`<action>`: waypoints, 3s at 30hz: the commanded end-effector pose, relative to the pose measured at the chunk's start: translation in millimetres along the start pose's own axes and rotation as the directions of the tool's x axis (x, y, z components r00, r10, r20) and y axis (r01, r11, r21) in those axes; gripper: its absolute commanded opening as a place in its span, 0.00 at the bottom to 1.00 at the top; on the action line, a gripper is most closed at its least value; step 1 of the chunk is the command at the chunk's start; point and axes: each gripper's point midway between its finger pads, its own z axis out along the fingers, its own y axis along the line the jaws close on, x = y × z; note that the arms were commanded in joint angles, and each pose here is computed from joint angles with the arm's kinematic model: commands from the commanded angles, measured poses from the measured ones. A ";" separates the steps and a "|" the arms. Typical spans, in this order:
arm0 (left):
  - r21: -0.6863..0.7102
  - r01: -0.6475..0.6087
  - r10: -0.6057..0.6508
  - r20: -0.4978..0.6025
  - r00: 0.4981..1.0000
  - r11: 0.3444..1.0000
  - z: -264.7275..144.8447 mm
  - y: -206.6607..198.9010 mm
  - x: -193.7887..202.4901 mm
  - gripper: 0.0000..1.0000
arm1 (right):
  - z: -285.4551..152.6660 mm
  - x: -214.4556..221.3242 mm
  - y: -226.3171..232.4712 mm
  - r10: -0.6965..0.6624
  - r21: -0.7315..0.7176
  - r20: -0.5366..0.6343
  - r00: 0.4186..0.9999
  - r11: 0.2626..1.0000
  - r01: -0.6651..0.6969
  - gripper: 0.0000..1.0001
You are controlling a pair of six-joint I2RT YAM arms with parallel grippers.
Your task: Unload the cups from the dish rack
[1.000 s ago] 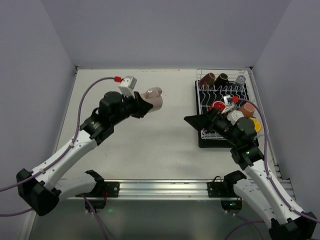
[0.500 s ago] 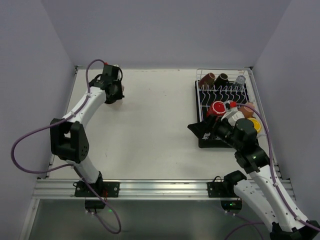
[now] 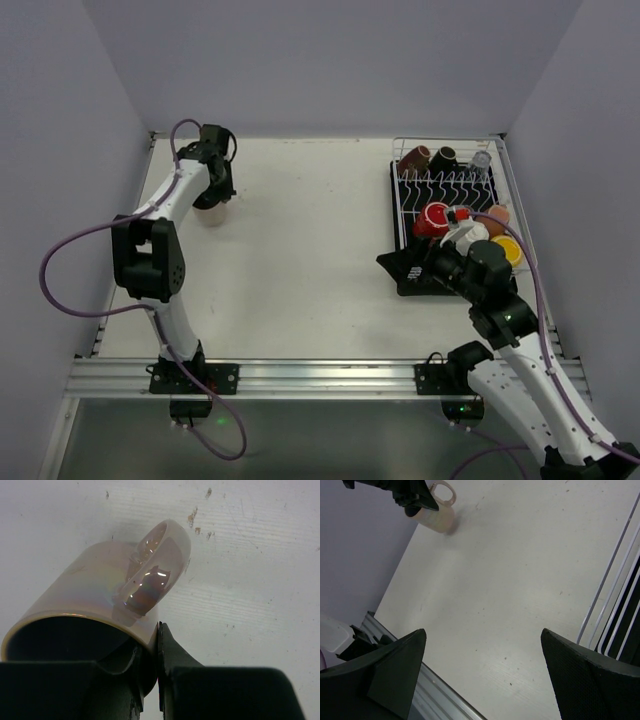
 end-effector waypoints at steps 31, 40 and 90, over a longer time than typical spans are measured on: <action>0.634 -0.342 -0.109 0.562 0.820 0.694 -243.4 -138.8 -5.6 0.95 | -56.8 -55.5 -77.0 -0.065 0.554 0.206 0.976 0.830 -0.062 0.99; 0.744 -0.537 -0.118 0.622 0.774 0.398 -299.3 -130.5 108.6 0.98 | -75.2 -81.7 -144.9 -0.090 0.797 0.181 0.979 0.597 -0.093 0.99; 0.614 -0.640 0.008 0.719 0.695 0.462 -280.9 -130.5 161.3 1.00 | -27.2 -64.9 -245.2 0.087 0.873 -0.112 0.990 0.484 0.056 0.90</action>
